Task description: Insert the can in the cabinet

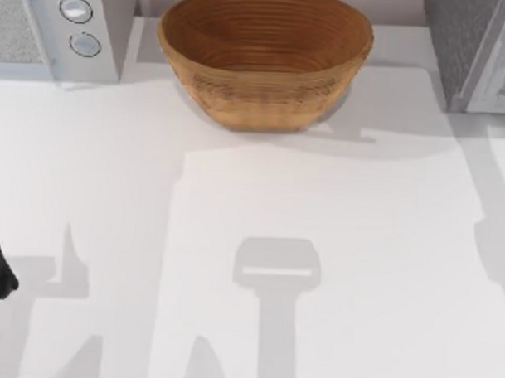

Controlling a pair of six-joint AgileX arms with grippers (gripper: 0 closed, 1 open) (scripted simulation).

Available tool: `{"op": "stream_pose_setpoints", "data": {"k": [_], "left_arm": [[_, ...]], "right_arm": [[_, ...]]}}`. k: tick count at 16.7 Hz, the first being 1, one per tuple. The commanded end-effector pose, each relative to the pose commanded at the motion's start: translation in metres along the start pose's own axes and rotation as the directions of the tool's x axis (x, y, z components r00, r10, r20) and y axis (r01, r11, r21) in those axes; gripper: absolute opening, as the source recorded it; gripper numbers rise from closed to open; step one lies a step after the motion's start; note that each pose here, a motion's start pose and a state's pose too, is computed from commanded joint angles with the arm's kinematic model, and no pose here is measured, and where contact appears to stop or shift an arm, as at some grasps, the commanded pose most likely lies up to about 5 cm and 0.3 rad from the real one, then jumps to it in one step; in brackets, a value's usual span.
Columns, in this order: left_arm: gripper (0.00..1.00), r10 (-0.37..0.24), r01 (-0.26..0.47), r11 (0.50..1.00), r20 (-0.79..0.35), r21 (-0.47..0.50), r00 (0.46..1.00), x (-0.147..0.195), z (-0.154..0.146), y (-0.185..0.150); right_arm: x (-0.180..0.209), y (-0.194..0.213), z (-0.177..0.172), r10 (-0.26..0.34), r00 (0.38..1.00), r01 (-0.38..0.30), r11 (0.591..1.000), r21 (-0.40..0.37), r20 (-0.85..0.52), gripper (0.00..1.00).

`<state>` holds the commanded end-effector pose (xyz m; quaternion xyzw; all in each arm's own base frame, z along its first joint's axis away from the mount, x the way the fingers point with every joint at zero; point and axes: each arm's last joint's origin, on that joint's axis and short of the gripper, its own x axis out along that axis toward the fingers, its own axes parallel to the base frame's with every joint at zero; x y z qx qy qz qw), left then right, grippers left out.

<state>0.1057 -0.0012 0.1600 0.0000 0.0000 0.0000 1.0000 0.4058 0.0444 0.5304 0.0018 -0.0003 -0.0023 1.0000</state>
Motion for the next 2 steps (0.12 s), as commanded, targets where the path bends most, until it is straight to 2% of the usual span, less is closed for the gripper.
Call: {"op": "stream_pose_setpoints", "data": {"k": [2], "left_arm": [[1.0, 0.0, 0.0, 1.0, 0.0, 0.0, 1.0, 0.0, 0.0, 0.0]], "right_arm": [[0.0, 0.0, 0.0, 0.0, 1.0, 0.0, 1.0, 0.0, 0.0, 1.0]]}}
